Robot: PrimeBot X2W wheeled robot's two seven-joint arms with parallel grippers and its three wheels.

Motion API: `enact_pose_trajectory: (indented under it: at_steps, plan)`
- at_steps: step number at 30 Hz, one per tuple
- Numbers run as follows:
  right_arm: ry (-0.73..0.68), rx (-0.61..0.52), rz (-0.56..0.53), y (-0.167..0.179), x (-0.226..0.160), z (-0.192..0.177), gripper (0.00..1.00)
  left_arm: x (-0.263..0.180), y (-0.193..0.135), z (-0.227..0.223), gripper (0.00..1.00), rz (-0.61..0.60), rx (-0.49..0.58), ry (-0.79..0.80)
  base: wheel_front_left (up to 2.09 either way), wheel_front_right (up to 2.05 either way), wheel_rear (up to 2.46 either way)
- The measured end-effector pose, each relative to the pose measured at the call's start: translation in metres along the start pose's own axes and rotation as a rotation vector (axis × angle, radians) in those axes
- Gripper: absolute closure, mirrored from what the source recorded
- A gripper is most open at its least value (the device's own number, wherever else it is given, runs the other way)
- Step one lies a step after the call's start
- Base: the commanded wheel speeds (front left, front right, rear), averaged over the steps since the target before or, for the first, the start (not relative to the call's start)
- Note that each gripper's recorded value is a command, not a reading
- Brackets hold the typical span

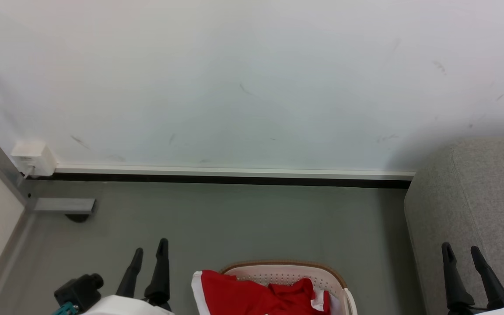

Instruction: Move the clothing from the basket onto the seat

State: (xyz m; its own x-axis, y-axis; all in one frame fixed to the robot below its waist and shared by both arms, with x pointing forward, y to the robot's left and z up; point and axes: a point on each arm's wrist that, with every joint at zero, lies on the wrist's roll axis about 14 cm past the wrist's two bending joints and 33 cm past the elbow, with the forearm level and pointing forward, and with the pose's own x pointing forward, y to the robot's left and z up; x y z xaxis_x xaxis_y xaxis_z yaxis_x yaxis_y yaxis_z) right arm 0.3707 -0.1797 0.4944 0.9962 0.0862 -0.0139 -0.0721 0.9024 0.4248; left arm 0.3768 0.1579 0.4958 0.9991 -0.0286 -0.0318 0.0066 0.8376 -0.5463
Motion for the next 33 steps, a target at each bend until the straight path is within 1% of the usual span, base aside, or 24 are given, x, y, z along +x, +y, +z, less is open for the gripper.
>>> enact_pose_trajectory:
  at_steps: [8,10,13,16,18,29,33]
  plan:
    - [-0.001,-0.054,0.018,0.003,0.0,-0.002,0.0,-0.001,-0.007,-0.001,0.0,-0.028,0.111,-0.008,0.0,0.0,0.0]
    - [-0.001,-0.062,0.02,0.003,0.0,-0.002,0.0,-0.001,-0.008,-0.001,0.0,-0.03,0.121,-0.01,0.0,0.0,0.0]
    - [0.0,-0.098,0.026,0.002,-0.001,-0.002,0.0,-0.002,-0.009,-0.001,0.0,-0.036,0.176,-0.015,0.0,0.0,0.0]
    - [-0.003,-0.115,0.03,0.002,-0.001,-0.001,0.0,-0.002,-0.01,-0.001,0.0,-0.04,0.197,-0.015,0.0,0.0,0.0]
    - [-0.006,-0.14,0.035,0.003,-0.002,-0.001,0.0,-0.002,-0.011,0.0,0.0,-0.044,0.233,-0.023,0.0,0.0,0.0]
    - [-0.007,-0.208,0.045,0.003,-0.004,-0.003,0.0,-0.003,-0.014,-0.003,0.0,-0.067,0.327,-0.03,0.0,0.0,0.0]
    - [-0.017,-0.221,0.032,-0.001,-0.005,-0.001,0.0,-0.003,-0.016,-0.004,0.0,-0.078,0.368,-0.033,0.0,0.0,0.0]
